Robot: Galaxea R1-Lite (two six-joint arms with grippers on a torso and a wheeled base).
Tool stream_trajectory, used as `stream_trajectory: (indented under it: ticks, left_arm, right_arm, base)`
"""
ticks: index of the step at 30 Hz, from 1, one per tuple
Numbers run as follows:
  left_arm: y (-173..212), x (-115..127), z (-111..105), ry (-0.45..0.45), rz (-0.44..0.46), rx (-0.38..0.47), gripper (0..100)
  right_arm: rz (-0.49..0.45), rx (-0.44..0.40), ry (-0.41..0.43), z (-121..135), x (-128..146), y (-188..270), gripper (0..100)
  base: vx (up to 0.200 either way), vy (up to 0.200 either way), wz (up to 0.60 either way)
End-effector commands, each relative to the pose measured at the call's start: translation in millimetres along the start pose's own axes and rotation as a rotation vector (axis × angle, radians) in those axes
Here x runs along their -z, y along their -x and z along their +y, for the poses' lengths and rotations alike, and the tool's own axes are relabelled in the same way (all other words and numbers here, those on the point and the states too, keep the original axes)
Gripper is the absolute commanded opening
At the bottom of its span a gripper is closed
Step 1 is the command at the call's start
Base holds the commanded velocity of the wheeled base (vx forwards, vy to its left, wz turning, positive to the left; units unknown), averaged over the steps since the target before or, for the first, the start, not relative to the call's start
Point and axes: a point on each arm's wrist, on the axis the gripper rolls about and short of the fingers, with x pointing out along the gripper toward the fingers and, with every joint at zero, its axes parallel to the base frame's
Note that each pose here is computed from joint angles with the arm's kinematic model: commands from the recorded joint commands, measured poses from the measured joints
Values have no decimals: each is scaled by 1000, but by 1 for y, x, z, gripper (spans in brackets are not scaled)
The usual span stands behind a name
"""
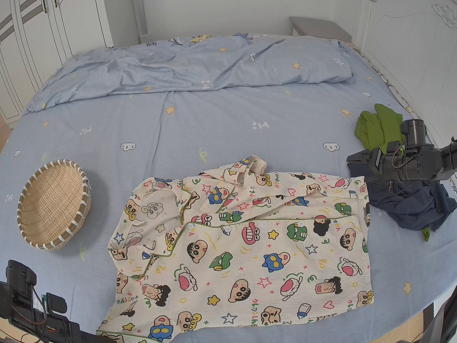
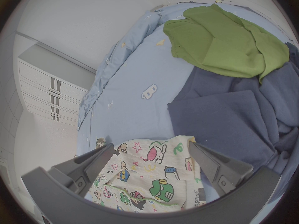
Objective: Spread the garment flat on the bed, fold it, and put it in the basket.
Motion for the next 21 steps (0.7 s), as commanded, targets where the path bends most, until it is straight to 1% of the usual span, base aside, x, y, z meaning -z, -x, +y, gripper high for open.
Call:
stream_trajectory:
  ticks: [1, 6, 21]
  left_arm:
    - [0, 0, 0, 2, 1, 0, 0]
    - [0, 0, 0, -1, -1, 0, 0]
    - [0, 0, 0, 0, 0, -2, 0]
  right_arm:
    - [1, -1, 1, 0, 0, -2, 100]
    - [16, 4, -3, -3, 1, -11, 100]
    - [0, 6, -3, -4, -4, -9, 100]
  base:
    - [0, 0, 0]
    - [0, 0, 0]
    - [0, 0, 0]
